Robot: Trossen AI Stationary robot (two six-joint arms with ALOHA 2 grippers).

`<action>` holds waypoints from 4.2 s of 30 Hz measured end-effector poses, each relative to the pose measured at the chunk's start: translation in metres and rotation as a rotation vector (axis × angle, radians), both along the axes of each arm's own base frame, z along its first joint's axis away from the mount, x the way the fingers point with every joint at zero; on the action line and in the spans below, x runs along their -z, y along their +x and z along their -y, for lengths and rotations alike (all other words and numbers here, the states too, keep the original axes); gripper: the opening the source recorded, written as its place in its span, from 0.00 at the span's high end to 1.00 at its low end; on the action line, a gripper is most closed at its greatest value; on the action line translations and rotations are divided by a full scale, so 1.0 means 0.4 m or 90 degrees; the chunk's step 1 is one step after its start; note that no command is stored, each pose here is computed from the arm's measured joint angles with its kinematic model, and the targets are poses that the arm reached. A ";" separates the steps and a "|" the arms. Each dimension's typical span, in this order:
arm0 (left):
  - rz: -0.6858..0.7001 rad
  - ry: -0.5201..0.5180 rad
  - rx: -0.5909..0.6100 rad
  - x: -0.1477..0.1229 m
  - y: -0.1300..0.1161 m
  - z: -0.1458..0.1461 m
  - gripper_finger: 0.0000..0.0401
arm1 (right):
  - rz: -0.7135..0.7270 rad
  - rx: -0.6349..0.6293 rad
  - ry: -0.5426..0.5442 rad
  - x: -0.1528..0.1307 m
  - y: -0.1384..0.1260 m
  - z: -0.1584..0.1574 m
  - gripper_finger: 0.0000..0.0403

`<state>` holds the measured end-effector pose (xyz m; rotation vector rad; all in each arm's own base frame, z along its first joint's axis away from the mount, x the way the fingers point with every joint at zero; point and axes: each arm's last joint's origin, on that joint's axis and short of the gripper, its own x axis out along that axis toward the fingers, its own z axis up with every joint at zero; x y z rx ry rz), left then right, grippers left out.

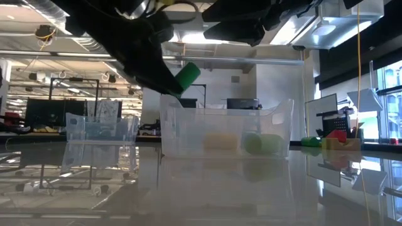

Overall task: Sort blocks by size
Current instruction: Put the green cylindrical block into the bottom transparent bin, then put the yellow arch block into the top right transparent bin

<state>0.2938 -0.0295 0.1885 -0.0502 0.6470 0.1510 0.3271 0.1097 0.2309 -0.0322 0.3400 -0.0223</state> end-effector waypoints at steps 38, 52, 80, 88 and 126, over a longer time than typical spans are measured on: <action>-0.202 -0.067 0.068 -0.106 -0.234 0.146 0.46 | -0.009 0.000 -0.003 0.003 -0.001 0.000 0.34; -0.336 -0.162 -0.053 -0.082 -0.328 0.207 0.46 | -0.009 0.000 -0.003 0.003 -0.001 0.000 0.34; -0.406 -0.243 -0.116 -0.068 -0.376 0.256 0.46 | -0.022 0.000 -0.006 0.008 -0.003 0.001 0.34; -0.418 -0.191 -0.022 -0.047 -0.381 0.297 0.46 | -0.021 0.001 -0.005 0.008 -0.003 0.001 0.34; -0.510 -0.019 0.160 0.064 -0.424 0.410 0.68 | -0.022 0.000 -0.005 0.008 -0.003 0.001 0.34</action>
